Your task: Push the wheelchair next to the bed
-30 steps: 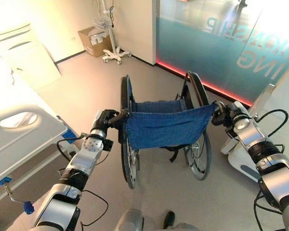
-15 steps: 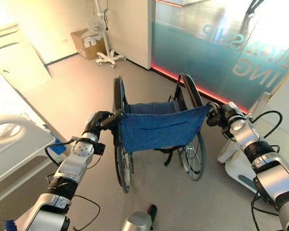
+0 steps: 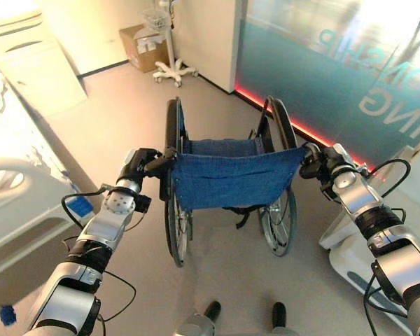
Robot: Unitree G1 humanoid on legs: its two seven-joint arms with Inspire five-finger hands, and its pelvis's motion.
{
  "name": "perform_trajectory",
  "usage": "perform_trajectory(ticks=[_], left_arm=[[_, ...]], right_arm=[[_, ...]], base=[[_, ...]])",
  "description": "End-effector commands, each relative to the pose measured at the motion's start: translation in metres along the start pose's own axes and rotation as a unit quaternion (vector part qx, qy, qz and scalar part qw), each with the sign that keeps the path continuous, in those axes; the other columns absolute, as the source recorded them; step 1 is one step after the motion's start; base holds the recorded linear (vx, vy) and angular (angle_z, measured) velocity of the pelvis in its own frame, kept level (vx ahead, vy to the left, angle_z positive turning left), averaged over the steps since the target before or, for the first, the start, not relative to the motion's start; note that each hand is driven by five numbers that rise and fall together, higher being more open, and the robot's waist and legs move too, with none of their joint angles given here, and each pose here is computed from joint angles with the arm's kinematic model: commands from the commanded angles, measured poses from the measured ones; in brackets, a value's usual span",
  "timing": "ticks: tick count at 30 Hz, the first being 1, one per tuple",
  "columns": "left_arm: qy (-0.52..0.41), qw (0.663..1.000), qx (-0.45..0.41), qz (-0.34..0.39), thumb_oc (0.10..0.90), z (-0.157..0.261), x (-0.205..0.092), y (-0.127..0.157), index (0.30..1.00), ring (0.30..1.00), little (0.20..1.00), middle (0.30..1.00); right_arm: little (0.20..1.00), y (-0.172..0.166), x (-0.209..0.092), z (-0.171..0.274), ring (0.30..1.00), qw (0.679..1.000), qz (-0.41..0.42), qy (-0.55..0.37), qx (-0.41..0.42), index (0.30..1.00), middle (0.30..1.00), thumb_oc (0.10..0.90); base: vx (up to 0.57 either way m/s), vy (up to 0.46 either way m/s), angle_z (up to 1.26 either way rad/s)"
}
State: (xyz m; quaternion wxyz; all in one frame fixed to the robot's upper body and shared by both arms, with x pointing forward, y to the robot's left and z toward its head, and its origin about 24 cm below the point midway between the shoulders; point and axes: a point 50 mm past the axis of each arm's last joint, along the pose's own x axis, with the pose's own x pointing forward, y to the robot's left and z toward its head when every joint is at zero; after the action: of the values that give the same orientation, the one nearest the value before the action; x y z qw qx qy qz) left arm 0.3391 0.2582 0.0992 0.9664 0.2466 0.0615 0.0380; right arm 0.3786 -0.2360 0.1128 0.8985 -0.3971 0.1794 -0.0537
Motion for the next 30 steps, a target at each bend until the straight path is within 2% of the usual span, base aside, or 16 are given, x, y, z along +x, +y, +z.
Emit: perform_trajectory(ticks=[1, 3, 8, 17, 24, 30], left_arm=[[0.021, 0.995, 0.074, -0.063, 0.4, -0.016, -0.006, -0.025, 0.3, 0.3, 0.3, 0.3], [0.031, 0.996, 0.045, -0.065, 0.4, -0.022, -0.008, -0.033, 0.3, 0.3, 0.3, 0.3], [0.018, 0.995, 0.042, -0.094, 0.4, -0.018, -0.009, -0.05, 0.3, 0.3, 0.3, 0.3], [0.016, 0.994, 0.017, -0.107, 0.4, -0.013, -0.01, -0.073, 0.3, 0.3, 0.3, 0.3], [0.011, 0.993, 0.035, -0.108, 0.4, -0.007, -0.008, -0.069, 0.3, 0.3, 0.3, 0.3], [-0.012, 0.995, 0.054, -0.079, 0.4, -0.002, -0.006, -0.054, 0.3, 0.3, 0.3, 0.3]], right_arm=[[0.3, -0.011, -0.02, 0.058, 0.3, 0.964, 0.012, -0.177, -0.195, 0.3, 0.3, 0.4], [0.3, -0.018, -0.02, 0.061, 0.3, 0.965, 0.015, -0.175, -0.196, 0.3, 0.3, 0.4], [0.3, -0.029, -0.023, 0.046, 0.3, 0.969, -0.008, -0.164, -0.187, 0.3, 0.3, 0.4], [0.3, -0.017, -0.019, 0.015, 0.3, 0.971, 0.003, -0.136, -0.195, 0.3, 0.3, 0.4], [0.3, -0.007, -0.014, 0.007, 0.3, 0.983, 0.003, -0.117, -0.143, 0.3, 0.3, 0.4], [0.3, -0.006, -0.012, 0.022, 0.3, 0.986, -0.012, -0.14, -0.093, 0.3, 0.3, 0.4]], base=[[0.18, -0.335, 0.93], [0.22, -0.365, 0.65], [0.09, -0.294, 1.01], [0.12, -0.181, 0.58], [0.07, -0.13, 0.31], [0.01, 0.044, -0.09]])
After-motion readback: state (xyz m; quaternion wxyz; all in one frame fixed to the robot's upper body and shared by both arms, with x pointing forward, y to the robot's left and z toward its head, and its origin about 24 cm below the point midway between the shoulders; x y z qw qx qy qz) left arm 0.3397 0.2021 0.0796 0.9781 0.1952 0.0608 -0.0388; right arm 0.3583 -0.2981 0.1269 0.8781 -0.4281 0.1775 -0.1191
